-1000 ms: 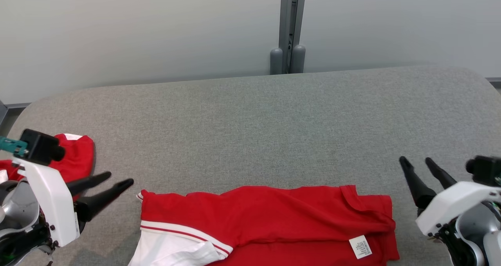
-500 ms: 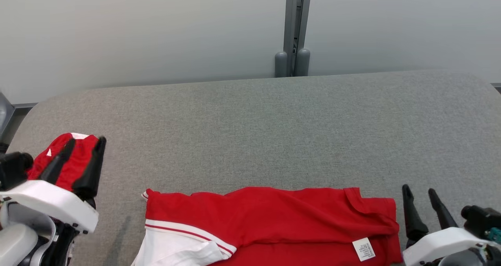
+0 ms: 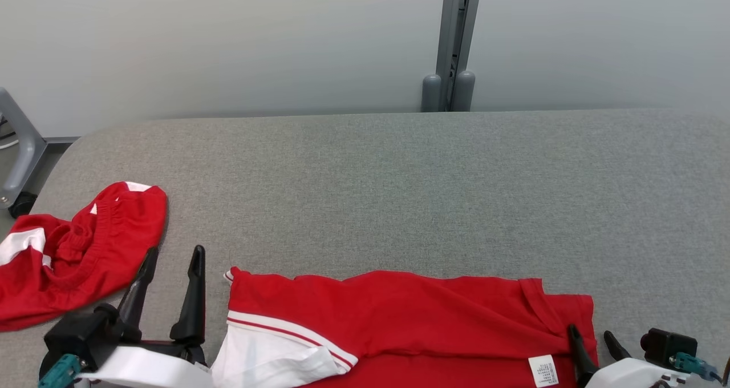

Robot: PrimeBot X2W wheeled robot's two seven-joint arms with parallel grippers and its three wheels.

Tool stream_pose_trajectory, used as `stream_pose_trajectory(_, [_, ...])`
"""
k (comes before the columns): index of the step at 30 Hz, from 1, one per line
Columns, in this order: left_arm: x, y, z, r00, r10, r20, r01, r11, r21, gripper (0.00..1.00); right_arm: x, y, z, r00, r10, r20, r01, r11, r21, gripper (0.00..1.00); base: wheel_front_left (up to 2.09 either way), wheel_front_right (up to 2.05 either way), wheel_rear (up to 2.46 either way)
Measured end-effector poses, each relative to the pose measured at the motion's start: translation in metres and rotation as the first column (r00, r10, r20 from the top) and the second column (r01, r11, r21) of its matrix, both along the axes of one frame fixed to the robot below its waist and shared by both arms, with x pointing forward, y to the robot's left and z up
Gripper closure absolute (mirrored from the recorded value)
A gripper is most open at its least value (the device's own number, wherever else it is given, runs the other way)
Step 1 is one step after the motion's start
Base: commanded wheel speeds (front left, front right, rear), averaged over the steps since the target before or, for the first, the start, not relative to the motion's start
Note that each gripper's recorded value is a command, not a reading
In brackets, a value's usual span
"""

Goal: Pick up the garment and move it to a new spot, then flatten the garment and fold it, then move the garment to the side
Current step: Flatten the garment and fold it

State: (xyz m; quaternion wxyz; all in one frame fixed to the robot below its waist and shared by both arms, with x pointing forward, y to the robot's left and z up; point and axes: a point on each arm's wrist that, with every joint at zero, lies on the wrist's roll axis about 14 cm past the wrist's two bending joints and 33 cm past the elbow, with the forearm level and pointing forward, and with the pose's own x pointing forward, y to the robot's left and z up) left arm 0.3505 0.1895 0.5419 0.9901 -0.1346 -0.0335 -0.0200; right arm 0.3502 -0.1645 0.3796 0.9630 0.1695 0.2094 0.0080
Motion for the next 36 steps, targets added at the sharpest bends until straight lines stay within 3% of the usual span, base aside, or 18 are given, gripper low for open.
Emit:
stream_pose_trajectory(9, [-0.01, 0.003, -0.036, 0.998, 0.038, -0.05, -0.038, 0.999, -0.007, 0.0, 0.005, 0.017, -0.014, 0.997, 0.036, -0.068, -0.033, 0.999, 0.043, 0.0, 0.0, 0.0, 0.0])
stream_pose_trajectory(17, [-0.011, 0.004, -0.043, 0.998, 0.035, -0.043, -0.036, 0.999, -0.009, 0.0, 0.005, 0.053, -0.016, 0.985, 0.141, -0.102, -0.131, 0.986, 0.099, 0.0, 0.0, 0.0, 0.0])
stream_pose_trajectory(18, [-0.012, 0.004, -0.044, 0.998, 0.033, -0.044, -0.034, 0.999, -0.01, 0.0, 0.005, 0.056, -0.016, 0.983, 0.152, -0.104, -0.141, 0.985, 0.101, 0.53, 0.0, 0.0, 0.0])
stream_pose_trajectory(19, [-0.012, 0.004, -0.045, 0.998, 0.032, -0.045, -0.033, 0.999, -0.01, 0.0, 0.005, 0.058, -0.016, 0.982, 0.157, -0.106, -0.147, 0.984, 0.101, 0.91, 0.0, 0.0, 0.0])
stream_pose_trajectory(20, [-0.012, 0.004, -0.046, 0.998, 0.032, -0.046, -0.033, 0.999, -0.01, 0.0, 0.006, 0.059, -0.016, 0.981, 0.162, -0.105, -0.151, 0.984, 0.098, 1.0, 0.0, 0.0, 0.0])
stream_pose_trajectory(28, [-0.011, 0.003, -0.051, 0.998, 0.029, -0.05, -0.029, 1.0, -0.009, 0.0, 0.019, 0.059, -0.003, 0.992, 0.126, -0.024, -0.123, 0.986, 0.111, 1.0, 0.0, 0.0, 0.0])
stream_pose_trajectory(36, [-0.003, -0.012, -0.046, 1.0, -0.017, -0.025, 0.016, 1.0, -0.01, 0.0, 0.048, -0.014, 0.036, 0.994, -0.023, 0.107, 0.017, 0.998, 0.056, 1.0, 0.0, 0.0, 0.0])
